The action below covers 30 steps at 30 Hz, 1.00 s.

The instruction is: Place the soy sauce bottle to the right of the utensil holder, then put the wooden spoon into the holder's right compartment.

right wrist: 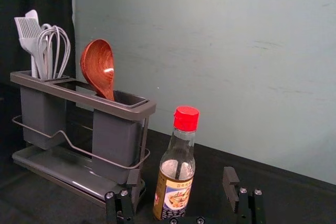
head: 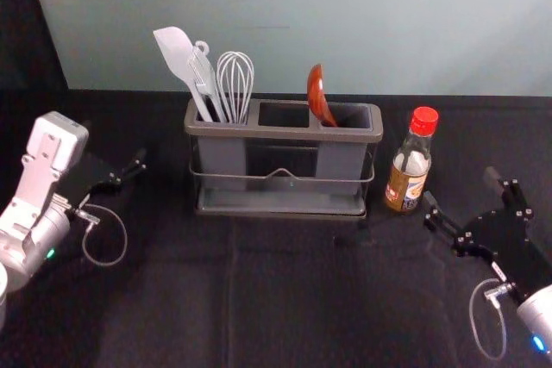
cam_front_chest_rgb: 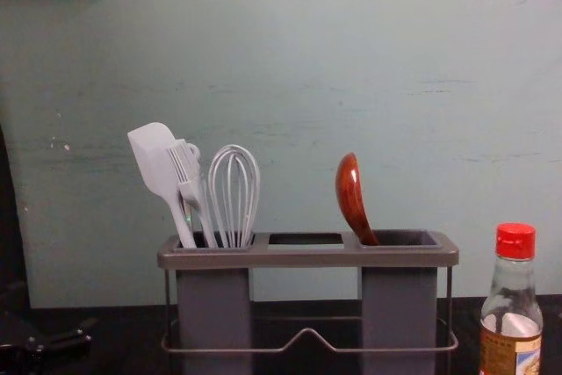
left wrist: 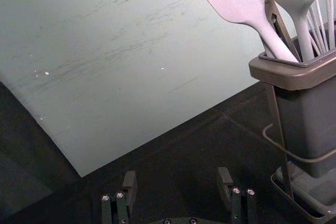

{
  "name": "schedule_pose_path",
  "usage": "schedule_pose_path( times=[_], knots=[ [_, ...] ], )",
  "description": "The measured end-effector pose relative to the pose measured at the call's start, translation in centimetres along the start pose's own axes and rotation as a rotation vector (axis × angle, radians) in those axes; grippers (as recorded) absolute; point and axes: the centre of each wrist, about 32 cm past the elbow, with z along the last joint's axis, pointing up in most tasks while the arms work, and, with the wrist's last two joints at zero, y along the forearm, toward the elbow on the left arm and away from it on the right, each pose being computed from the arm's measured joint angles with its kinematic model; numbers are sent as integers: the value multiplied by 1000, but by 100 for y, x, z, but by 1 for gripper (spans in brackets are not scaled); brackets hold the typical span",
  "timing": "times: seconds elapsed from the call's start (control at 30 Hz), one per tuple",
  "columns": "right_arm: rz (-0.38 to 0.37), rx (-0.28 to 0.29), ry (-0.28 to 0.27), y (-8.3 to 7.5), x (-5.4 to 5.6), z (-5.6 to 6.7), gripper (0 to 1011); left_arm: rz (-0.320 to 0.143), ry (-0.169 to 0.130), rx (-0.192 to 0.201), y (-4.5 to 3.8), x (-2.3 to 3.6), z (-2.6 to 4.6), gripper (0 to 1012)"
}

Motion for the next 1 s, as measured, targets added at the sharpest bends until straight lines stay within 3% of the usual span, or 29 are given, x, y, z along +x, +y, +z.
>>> schedule_pose_path(
  times=[1.0],
  knots=[
    [0,1,1,1,1,7,1004,0,0,0,0,0,0,1005]
  ],
)
